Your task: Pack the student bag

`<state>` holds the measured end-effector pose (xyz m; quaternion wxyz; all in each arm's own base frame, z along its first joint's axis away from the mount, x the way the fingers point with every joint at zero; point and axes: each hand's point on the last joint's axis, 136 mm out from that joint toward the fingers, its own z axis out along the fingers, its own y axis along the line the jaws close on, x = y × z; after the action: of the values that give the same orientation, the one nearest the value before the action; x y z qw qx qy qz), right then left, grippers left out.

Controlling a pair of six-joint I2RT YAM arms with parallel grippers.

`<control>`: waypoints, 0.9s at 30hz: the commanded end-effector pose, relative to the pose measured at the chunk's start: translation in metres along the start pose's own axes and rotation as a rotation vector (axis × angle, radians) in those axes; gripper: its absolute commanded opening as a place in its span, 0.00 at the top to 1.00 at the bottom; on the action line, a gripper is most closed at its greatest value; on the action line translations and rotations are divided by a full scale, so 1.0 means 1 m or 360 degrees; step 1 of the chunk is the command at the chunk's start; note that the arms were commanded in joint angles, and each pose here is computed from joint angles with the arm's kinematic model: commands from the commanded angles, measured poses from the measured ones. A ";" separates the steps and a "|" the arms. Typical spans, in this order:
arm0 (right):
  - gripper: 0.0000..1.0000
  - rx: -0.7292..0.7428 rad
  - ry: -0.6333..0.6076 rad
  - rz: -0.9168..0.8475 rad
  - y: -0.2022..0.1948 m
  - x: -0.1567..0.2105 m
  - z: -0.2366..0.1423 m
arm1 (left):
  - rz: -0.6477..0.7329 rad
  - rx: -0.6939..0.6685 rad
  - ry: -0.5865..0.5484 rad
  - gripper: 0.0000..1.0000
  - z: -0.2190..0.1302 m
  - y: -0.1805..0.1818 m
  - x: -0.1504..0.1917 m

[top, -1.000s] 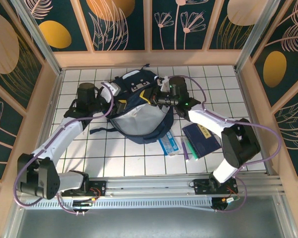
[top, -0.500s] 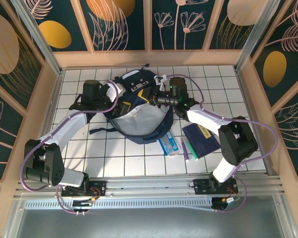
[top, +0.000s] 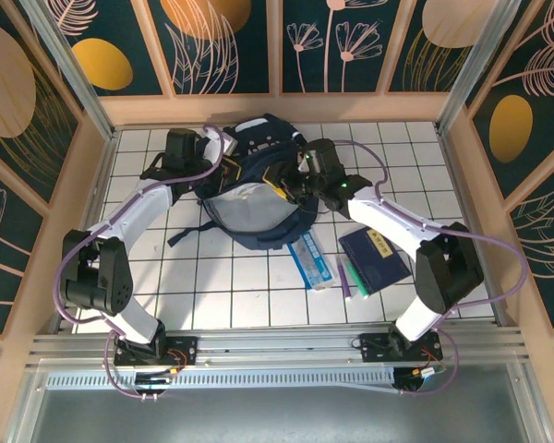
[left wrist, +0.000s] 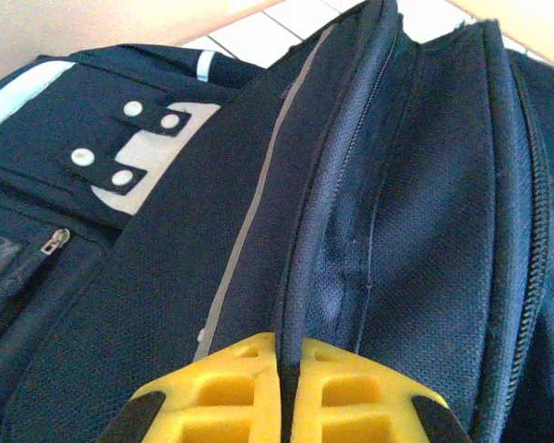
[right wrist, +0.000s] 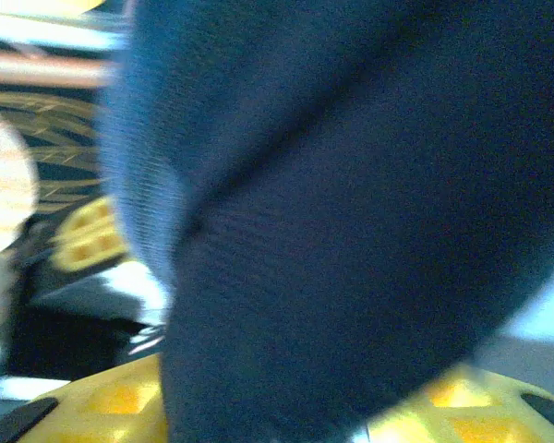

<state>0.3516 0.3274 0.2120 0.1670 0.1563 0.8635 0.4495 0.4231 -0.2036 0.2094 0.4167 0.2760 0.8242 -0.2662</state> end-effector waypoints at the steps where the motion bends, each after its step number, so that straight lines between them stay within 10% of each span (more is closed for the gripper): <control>1: 0.63 0.0475 -0.0182 0.0161 -0.051 -0.001 -0.030 | -0.0318 -0.0068 -0.0187 1.00 -0.021 0.001 -0.034; 18: 0.56 0.0266 -0.0039 0.0426 -0.007 0.021 -0.019 | -0.0674 -0.0208 -0.0072 1.00 -0.008 -0.026 0.005; 27: 0.60 0.0515 -0.0082 0.0524 -0.043 0.032 0.005 | -0.0743 -0.0162 -0.0093 1.00 -0.003 -0.043 0.009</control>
<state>0.3195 0.3298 0.1977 0.0965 0.2978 0.8736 0.3726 0.3854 -0.2278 0.1887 0.3536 0.0760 0.8829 -0.2994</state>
